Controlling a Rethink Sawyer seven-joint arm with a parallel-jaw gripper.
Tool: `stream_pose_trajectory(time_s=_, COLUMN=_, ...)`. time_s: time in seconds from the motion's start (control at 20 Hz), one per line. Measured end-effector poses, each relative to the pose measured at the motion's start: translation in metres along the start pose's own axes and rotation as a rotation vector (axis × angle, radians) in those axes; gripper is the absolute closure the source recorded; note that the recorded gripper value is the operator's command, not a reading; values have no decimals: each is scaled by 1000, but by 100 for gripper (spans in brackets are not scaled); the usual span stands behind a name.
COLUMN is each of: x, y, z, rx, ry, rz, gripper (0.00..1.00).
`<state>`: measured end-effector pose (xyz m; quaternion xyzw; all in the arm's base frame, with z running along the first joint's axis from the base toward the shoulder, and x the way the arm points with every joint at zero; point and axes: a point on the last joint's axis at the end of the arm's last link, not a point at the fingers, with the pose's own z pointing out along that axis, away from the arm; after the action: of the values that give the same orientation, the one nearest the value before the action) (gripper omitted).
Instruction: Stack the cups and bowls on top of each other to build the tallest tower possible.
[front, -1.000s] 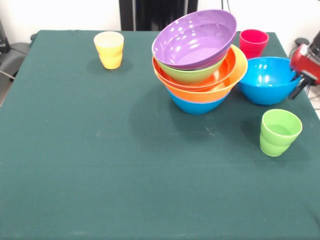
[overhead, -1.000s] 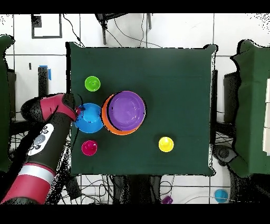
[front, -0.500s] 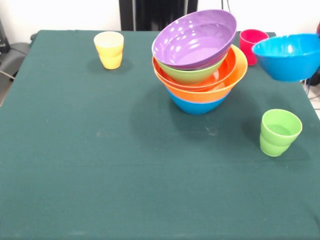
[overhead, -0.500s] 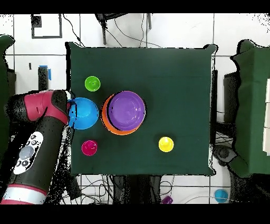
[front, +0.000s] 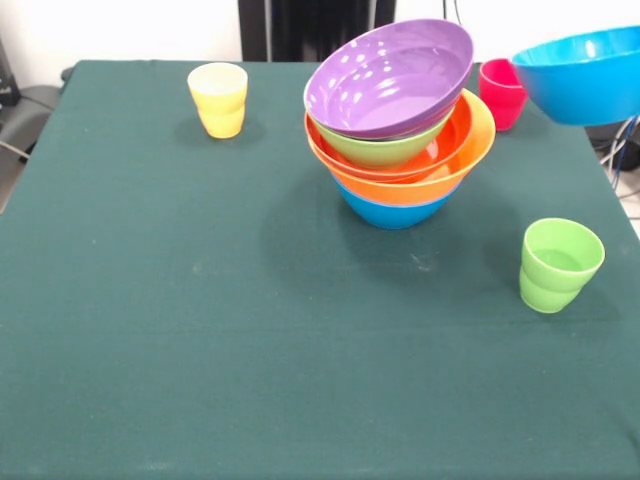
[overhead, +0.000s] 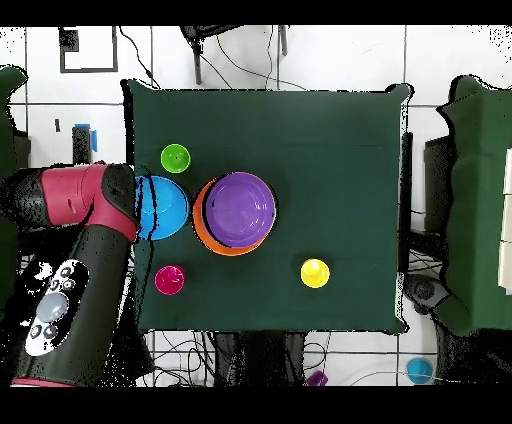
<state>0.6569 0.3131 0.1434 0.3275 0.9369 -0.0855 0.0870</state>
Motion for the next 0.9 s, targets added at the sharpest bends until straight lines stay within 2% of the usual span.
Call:
stream_pose_trajectory(time_s=0.1, x=-14, y=-6, z=-5, rx=-6, ry=-2, rz=22, gripper=100)
stream_pose_trajectory(time_s=0.3, x=-27, y=-13, z=-7, rx=-7, ry=-1, rz=44, gripper=100)
stream_pose_trajectory(time_s=0.55, x=-31, y=-22, z=-3, rx=3, ry=9, rz=56, gripper=100)
stream_pose_trajectory(time_s=0.9, x=-21, y=-36, z=1, rx=23, ry=39, rz=67, gripper=100)
